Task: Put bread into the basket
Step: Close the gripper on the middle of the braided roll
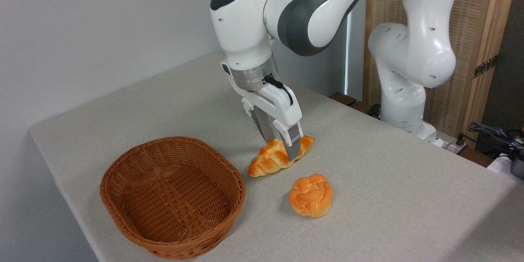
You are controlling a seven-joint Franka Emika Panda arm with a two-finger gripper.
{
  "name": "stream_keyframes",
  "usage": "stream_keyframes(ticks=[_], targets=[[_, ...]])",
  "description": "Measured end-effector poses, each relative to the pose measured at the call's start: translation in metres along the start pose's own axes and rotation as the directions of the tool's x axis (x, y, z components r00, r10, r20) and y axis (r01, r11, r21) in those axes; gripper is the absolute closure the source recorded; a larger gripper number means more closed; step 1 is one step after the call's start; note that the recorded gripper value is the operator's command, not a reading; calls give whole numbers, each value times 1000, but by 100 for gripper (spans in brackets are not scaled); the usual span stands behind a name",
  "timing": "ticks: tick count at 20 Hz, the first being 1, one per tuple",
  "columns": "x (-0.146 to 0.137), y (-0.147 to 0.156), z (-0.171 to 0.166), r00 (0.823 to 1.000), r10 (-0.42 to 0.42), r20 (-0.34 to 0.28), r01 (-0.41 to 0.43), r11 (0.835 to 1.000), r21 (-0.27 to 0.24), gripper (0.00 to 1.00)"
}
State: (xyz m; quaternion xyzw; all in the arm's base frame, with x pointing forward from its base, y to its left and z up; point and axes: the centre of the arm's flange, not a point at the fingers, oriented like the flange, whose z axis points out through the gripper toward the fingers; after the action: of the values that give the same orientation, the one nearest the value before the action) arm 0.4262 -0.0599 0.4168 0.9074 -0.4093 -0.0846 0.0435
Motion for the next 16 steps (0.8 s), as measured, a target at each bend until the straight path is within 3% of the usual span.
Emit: stream_keyframes(ticks=[2,4,10,16], targets=[[0,0,3,1000,0,-2,0,1000,2,17],[0,0,4,1000,0,0,0,1000,0,35],[-2,-1,6,999,47,-1,-47,999,-2,63],[-2,-1,6,999,48,-1,-48,999,-2,70]])
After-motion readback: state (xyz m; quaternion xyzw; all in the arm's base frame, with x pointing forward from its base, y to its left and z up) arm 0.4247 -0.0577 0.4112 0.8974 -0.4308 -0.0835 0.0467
